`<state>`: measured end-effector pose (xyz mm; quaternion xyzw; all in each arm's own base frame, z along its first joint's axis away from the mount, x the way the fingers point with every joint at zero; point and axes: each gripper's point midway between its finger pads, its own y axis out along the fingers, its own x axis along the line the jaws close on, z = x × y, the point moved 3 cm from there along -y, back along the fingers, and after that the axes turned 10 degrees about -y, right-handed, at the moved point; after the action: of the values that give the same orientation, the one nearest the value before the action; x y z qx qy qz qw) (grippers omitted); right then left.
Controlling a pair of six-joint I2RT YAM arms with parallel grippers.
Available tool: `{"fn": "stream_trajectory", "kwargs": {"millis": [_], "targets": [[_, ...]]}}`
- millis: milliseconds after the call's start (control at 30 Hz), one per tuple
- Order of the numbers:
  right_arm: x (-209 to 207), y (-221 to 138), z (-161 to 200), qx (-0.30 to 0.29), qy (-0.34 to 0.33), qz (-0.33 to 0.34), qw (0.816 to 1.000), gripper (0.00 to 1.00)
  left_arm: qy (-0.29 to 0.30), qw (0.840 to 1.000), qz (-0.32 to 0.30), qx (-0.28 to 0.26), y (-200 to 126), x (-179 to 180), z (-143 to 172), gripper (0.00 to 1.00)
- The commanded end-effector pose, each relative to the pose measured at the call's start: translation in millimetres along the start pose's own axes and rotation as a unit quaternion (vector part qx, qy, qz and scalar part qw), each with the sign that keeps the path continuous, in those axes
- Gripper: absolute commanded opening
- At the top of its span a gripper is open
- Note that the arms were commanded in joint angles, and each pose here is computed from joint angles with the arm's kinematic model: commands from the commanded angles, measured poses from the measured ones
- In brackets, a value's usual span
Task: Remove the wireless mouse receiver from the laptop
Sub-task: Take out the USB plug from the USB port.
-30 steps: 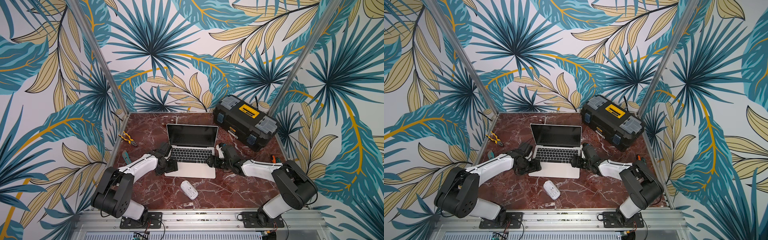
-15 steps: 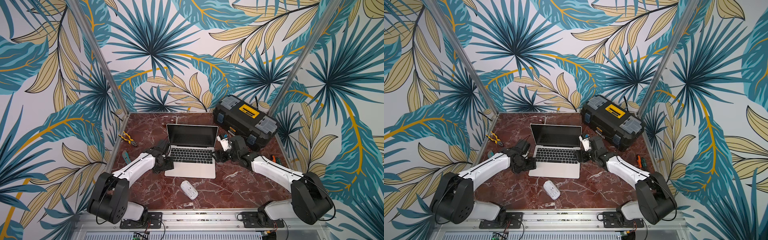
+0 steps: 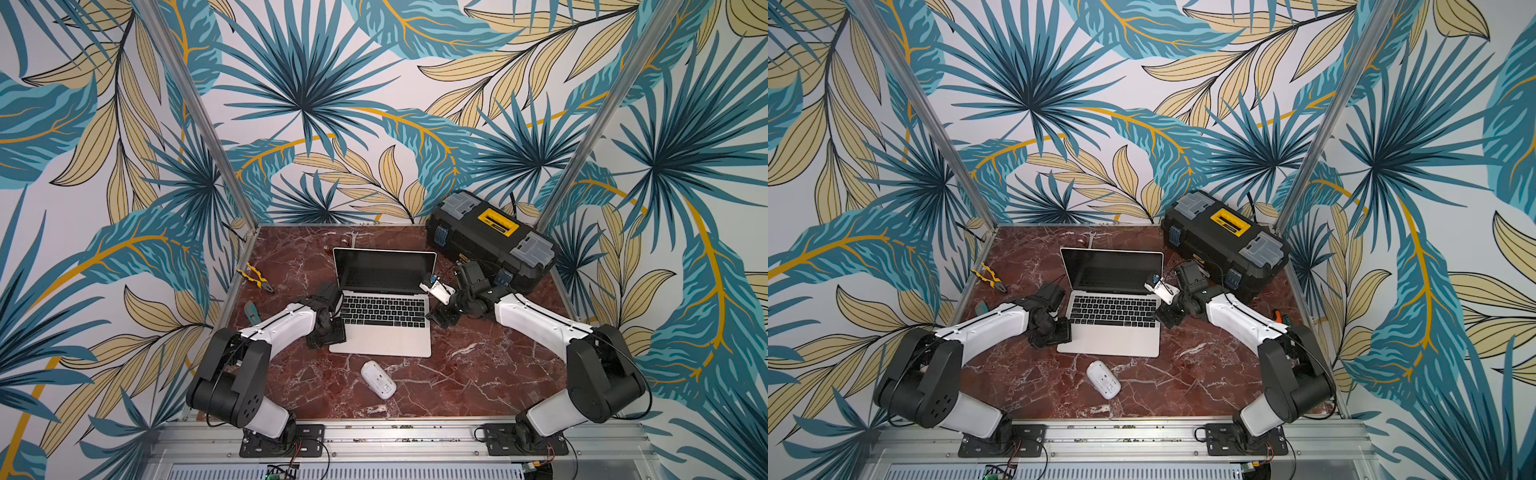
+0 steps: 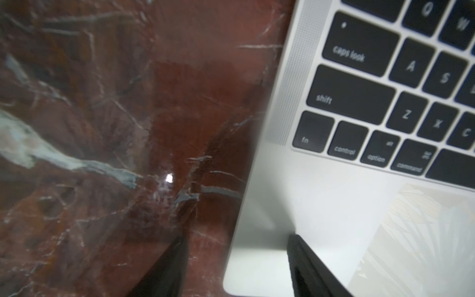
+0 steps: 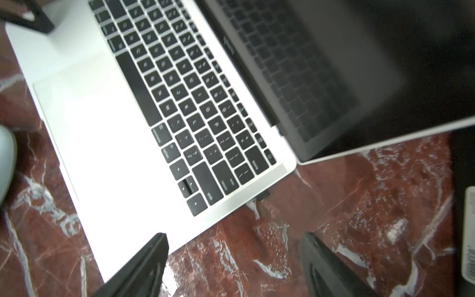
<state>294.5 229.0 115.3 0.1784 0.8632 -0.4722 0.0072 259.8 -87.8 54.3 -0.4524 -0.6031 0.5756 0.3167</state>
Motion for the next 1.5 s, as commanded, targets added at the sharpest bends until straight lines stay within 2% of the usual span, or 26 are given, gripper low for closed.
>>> {"fn": "stream_trajectory", "kwargs": {"millis": [0, 167, 300, 500, 667, 967, 1233, 1467], "targets": [[12, 9, 24, 0.050, -0.035, -0.036, 0.997, 0.85, 0.007, 1.000, -0.009, -0.010, 2, 2, -6, 0.64], [5, 14, 39, 0.071, -0.064, -0.045, 0.994, 0.85, 0.010, 1.000, -0.019, -0.003, 8, 4, -5, 0.64], [-5, 16, 50, 0.069, -0.080, -0.051, 0.993, 0.81, 0.014, 1.000, -0.021, -0.005, 7, 5, -5, 0.64], [-19, 27, 59, 0.067, -0.120, -0.043, 0.990, 0.69, 0.017, 1.000, -0.019, -0.008, 5, 5, -6, 0.64], [-22, 42, 64, 0.073, -0.134, -0.074, 0.985, 0.65, 0.019, 1.000, -0.014, -0.008, 4, 5, -6, 0.63], [-33, 66, 55, 0.063, -0.153, -0.111, 0.980, 0.62, 0.021, 1.000, -0.011, -0.007, 3, 5, -5, 0.64], [-32, 69, 45, 0.041, -0.178, -0.127, 0.975, 0.49, 0.020, 1.000, -0.006, -0.008, 4, 3, -6, 0.64], [-25, 75, 36, 0.030, -0.190, -0.149, 0.970, 0.48, 0.021, 1.000, -0.004, -0.005, 5, 3, -4, 0.64]]}}
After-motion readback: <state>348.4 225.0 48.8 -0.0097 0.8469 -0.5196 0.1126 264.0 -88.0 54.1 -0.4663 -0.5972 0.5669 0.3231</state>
